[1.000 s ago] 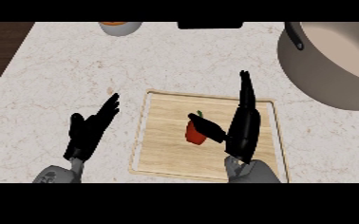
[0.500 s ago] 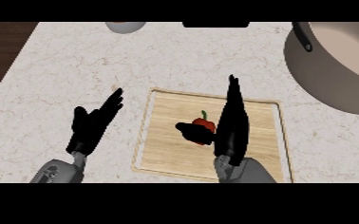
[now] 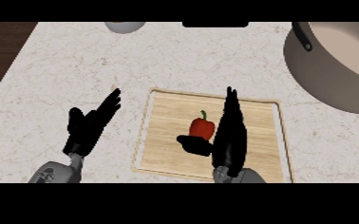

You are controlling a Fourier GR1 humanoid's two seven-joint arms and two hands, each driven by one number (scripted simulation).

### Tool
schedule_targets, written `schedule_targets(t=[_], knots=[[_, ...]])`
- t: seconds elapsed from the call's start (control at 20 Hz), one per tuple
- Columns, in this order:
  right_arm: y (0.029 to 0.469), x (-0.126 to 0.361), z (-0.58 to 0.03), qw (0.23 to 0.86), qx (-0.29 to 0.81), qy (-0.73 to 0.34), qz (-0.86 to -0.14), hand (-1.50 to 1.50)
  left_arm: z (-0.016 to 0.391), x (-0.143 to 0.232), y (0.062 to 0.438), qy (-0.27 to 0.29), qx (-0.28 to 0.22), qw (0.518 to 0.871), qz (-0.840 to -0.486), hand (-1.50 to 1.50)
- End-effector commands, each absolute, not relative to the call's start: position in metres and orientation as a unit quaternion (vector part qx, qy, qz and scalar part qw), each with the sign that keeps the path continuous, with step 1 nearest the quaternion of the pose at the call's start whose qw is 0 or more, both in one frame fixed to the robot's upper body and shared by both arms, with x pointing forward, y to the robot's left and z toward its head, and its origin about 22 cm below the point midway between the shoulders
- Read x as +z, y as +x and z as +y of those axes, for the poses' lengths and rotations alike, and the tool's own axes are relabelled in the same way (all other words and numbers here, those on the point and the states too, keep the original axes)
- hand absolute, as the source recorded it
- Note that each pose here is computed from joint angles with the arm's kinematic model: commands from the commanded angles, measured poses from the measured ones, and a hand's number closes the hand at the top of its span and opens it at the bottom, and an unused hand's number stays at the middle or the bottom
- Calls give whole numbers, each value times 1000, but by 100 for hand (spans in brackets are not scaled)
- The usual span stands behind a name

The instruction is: Pick the bell pepper from the tray and place it in the pot

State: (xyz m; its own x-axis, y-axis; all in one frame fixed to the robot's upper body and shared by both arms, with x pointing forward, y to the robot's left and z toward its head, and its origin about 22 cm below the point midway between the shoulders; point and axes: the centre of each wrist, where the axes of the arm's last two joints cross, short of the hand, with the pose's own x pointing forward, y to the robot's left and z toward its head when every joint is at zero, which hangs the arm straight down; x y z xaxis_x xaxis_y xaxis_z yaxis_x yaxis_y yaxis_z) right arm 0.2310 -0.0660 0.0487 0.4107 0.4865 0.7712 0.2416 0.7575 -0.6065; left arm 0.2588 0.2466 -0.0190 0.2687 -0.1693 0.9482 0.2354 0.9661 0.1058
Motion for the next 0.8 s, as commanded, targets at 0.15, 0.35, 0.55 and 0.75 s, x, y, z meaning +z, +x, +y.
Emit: schedule_targets(t=[0.15, 0.35, 0.55, 0.75], knots=[[198, 45, -84, 792, 34, -344, -504, -150, 250, -22, 257, -18, -132, 793, -594, 0], [199, 23, -79, 789, 17, -301, -535, -150, 239, -5, 274, -28, -125, 791, -598, 0], [199, 37, -75, 772, -19, -258, -580, -150, 255, -24, 255, -26, -132, 793, -594, 0], [204, 42, -79, 771, -47, -222, -594, -150, 251, -32, 264, -26, -125, 796, -592, 0]])
